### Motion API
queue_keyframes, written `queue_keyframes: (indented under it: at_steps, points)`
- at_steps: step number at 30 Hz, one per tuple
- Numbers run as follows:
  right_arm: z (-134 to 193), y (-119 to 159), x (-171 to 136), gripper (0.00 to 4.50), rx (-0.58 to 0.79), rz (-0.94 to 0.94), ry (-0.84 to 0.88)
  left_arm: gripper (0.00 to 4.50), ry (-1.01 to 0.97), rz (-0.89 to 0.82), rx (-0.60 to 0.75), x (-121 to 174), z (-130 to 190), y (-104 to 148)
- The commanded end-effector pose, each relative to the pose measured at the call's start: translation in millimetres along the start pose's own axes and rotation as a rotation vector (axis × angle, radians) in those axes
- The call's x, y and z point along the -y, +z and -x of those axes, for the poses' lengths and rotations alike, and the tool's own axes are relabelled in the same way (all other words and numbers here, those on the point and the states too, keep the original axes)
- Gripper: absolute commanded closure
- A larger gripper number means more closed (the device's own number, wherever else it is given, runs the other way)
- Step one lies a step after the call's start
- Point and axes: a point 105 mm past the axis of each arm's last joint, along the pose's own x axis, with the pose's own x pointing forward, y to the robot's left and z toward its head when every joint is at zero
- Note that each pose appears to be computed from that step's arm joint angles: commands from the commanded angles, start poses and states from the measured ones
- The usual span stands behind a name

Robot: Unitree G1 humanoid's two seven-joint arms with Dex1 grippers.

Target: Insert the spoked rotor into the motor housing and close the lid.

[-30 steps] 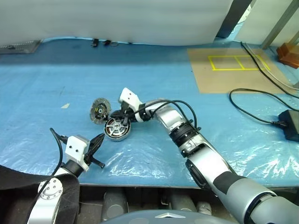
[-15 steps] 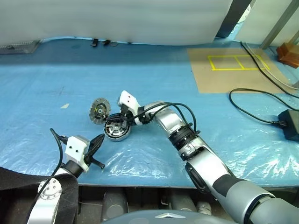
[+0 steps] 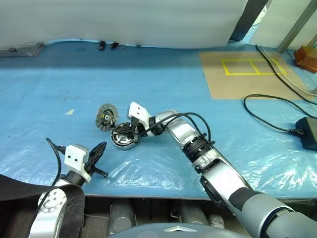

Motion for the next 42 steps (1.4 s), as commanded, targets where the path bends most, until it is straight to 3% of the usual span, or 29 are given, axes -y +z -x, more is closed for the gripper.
queue_keyframes:
  at_steps: [1,9,17,26,42]
  points:
    - [14,24,-18,4.49,0.082,0.035,0.112,4.50,0.047,-0.009,0.052,-20,3,10]
    - [48,4,-31,4.49,-0.001,-0.040,0.167,4.50,0.016,0.051,0.182,-51,-31,29]
    - [66,-9,-23,4.49,-0.040,0.001,0.049,4.50,-0.124,0.060,0.233,-62,-77,46]
    - [81,-24,-19,4.49,-0.071,-0.027,-0.004,4.50,-0.411,0.114,0.222,-34,-111,74]
    - [101,-4,-6,4.49,0.030,-0.124,-0.041,4.50,-0.725,-0.064,-0.003,33,-104,63]
